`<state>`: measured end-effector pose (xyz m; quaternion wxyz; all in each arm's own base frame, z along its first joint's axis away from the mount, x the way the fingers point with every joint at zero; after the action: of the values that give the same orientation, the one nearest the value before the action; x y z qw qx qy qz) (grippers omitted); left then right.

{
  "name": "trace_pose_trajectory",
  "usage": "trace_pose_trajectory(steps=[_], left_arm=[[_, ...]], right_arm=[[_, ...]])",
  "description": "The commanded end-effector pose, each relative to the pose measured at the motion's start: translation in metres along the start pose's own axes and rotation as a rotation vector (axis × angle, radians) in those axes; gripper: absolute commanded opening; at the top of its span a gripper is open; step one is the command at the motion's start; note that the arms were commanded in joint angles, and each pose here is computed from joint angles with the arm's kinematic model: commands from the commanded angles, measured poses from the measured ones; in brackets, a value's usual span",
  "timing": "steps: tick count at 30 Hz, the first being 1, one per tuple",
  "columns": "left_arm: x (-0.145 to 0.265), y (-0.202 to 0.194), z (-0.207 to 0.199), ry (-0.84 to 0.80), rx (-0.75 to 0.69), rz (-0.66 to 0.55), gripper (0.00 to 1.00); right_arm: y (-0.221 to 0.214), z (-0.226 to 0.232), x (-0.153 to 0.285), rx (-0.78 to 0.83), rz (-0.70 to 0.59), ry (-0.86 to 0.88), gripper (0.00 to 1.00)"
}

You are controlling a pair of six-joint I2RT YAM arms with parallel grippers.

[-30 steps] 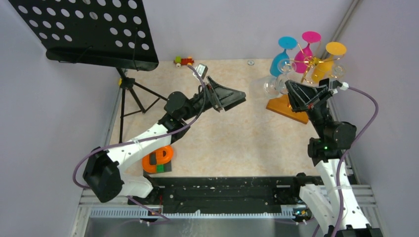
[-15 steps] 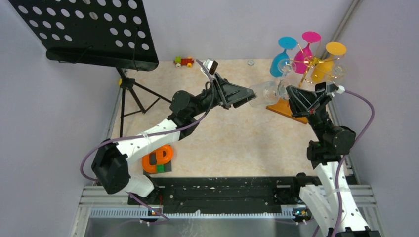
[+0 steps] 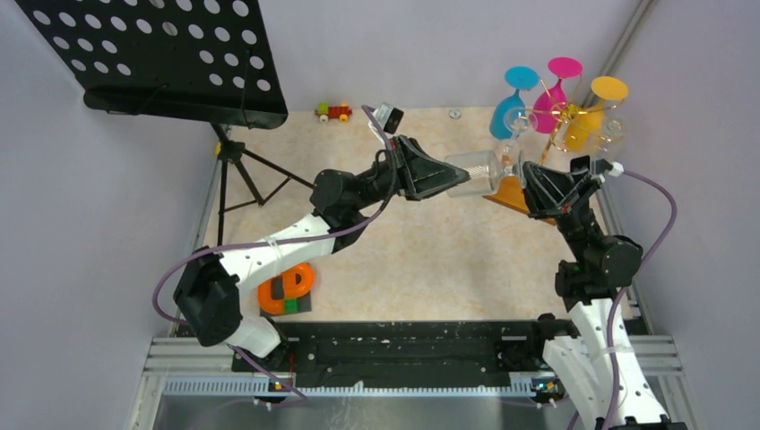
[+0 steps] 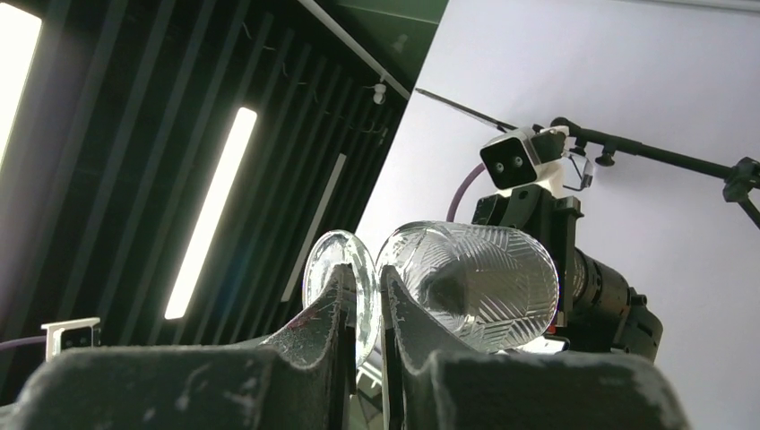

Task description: Take the wine glass off the wine glass rack

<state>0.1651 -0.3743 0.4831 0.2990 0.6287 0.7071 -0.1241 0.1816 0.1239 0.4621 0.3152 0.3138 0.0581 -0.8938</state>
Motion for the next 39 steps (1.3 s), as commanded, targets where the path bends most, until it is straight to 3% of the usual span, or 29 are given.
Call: trace_pose_trajectory(steps=[1,9,13,19,25,30,35,39], left_arm=[[-0.002,-0.015,-0.057,-0.192,-0.122,0.060,0.00],[-0.004,-0.013,-0.050,-0.136,-0.191,0.055,0.00],[-0.005,-0.007,-0.032,-0.016,-0.295,0.032,0.00],[0.009,0.024,0.008,0.364,-0.523,-0.053,0.00],[0.060,0.049,0.039,0.718,-0.715,-0.121,0.00],[0.112,0.058,0.073,1.052,-0.795,-0.036,0.00],[0.164,0.079,0.122,1.439,-0.837,0.086,0.00],[0.185,0.097,0.153,1.632,-0.848,0.160,0.00]], right_arm=[[-0.011,0.005,0.000,0.018,0.059,0.001,0.06],[-0.011,-0.024,-0.001,0.066,0.083,-0.124,0.59],[-0.010,-0.047,0.001,0.185,0.100,-0.230,0.69],[0.000,-0.073,0.013,0.397,0.071,-0.423,0.76],[0.025,-0.084,0.038,0.652,-0.007,-0.668,0.76],[0.033,-0.075,0.054,0.782,-0.042,-0.753,0.74],[0.029,-0.077,0.066,0.800,-0.017,-0.799,0.72],[0.032,-0.086,0.068,0.800,0.001,-0.845,0.72]])
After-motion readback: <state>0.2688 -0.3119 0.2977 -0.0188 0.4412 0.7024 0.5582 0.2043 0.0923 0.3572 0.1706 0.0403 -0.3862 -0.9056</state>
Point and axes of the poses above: each gripper's point midway between its finger pads, its own x axis back along the fingers, its own z axis along the line the jaws close on, y = z × x, the point moved 1 cm from there along x, back along the fingers, and after that the axes turned 12 degrees about x, right-handed, at the moved point
